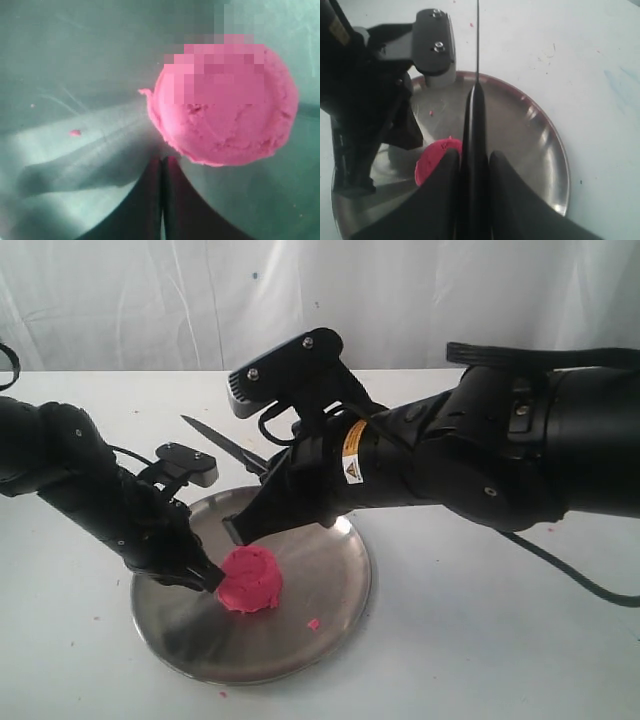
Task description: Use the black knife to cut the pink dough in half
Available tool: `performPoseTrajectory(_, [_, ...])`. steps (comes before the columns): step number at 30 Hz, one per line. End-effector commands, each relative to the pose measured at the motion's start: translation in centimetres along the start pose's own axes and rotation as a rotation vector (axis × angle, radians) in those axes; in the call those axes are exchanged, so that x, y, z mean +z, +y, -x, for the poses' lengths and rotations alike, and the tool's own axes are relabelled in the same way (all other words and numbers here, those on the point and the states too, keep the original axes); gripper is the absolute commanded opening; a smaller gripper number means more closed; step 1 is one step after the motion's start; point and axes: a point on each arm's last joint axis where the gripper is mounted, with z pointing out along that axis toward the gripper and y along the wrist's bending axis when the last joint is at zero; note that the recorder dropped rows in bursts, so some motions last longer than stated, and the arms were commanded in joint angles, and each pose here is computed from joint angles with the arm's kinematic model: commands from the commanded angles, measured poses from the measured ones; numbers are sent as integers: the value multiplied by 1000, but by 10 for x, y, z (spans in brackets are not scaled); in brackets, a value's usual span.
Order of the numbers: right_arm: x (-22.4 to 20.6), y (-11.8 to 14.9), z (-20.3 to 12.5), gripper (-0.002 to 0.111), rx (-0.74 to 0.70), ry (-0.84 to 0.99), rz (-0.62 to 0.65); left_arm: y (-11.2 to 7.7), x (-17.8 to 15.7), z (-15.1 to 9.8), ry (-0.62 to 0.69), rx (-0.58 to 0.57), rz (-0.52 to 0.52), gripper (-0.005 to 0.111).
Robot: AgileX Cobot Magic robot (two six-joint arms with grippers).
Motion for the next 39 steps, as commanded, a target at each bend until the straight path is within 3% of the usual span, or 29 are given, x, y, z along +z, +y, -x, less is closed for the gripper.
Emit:
performPoseTrajectory(1, [-13, -6, 0, 0, -22, 26, -31, -2, -27, -3, 44, 33, 88, 0])
performPoseTrajectory(5, [-24, -8, -1, 0, -19, 63, -51, -2, -53, -6, 54, 49, 177, 0])
performPoseTrajectory(11, [-25, -6, -11, 0, -58, 180, -26, -8, -78, -3, -20, 59, 202, 0])
performPoseTrajectory(25, [-8, 11, -38, 0, -104, 168, 60, -11, -84, 1, -113, 26, 194, 0])
performPoseTrajectory(33, [-5, 12, -46, 0, -97, 130, 67, -21, -94, -29, -328, -82, 215, 0])
performPoseTrajectory(39, [-3, 17, -49, 0, -98, 139, 83, -22, -84, -52, -365, -158, 221, 0])
